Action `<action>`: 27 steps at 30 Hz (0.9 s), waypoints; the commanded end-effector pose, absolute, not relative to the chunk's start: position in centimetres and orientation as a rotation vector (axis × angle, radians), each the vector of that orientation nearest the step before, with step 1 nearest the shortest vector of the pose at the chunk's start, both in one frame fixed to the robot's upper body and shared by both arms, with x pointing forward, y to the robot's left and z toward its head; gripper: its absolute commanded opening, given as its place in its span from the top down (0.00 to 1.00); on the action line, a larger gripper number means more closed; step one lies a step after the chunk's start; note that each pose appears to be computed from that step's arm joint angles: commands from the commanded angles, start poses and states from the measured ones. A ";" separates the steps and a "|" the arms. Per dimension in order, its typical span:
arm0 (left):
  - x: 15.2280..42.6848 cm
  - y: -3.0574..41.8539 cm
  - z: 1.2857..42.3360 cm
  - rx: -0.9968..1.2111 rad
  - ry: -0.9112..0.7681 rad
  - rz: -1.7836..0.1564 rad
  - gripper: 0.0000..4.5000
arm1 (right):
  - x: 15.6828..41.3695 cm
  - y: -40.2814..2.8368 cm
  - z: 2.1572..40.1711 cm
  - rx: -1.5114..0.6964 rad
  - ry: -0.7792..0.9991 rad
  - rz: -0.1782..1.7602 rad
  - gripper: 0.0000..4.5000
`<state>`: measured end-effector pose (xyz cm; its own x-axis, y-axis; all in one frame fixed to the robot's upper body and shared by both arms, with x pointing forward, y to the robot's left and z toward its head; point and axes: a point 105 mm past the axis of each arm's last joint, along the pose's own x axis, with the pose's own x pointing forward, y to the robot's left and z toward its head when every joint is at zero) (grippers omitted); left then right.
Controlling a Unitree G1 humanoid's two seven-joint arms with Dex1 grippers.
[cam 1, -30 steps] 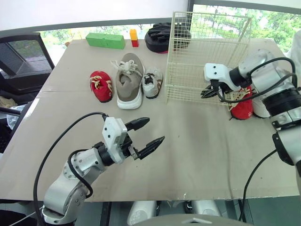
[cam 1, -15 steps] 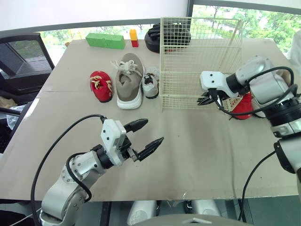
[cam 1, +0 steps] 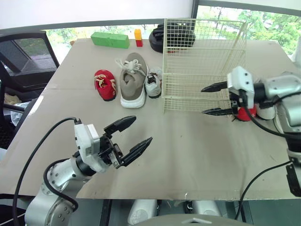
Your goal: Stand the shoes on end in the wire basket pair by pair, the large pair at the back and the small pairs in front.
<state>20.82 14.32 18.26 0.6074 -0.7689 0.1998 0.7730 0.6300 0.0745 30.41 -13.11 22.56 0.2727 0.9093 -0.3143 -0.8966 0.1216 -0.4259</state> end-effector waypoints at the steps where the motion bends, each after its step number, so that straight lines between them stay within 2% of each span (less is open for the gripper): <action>1: 23.2 16.5 18.8 -0.064 -0.223 -0.644 0.00 | 26.8 -13.0 25.1 -0.495 -0.256 1.270 0.22; 3: 24.0 17.1 18.7 -0.068 -0.209 -0.583 0.00 | 25.6 -12.8 24.9 -0.462 -0.275 1.258 0.22; 6: 27.6 18.5 19.5 -0.054 -0.216 -0.342 0.00 | 23.0 -11.5 24.0 -0.283 -0.291 1.241 0.22; 8: 29.2 18.6 19.6 -0.024 -0.192 -0.254 0.00 | 22.4 -11.1 23.9 -0.211 -0.318 1.205 0.22; 11: 30.8 18.9 20.3 0.017 -0.194 -0.167 0.00 | 22.1 -11.1 23.3 -0.222 -0.288 1.159 0.22; 15: 32.5 17.8 20.9 0.073 -0.188 -0.196 0.00 | 22.0 -11.1 23.3 -0.199 -0.284 1.123 0.22; 16: 33.1 18.3 20.6 0.095 -0.154 -0.140 0.00 | 21.9 -11.1 23.2 -0.209 -0.281 1.116 0.22; 21: 35.1 17.0 20.1 0.080 -0.127 -0.191 0.00 | 21.9 -11.4 22.8 -0.214 -0.261 1.088 0.22; 27: 37.5 16.6 19.0 0.090 -0.083 -0.153 0.00 | 21.6 -11.8 22.9 -0.249 -0.268 1.055 0.22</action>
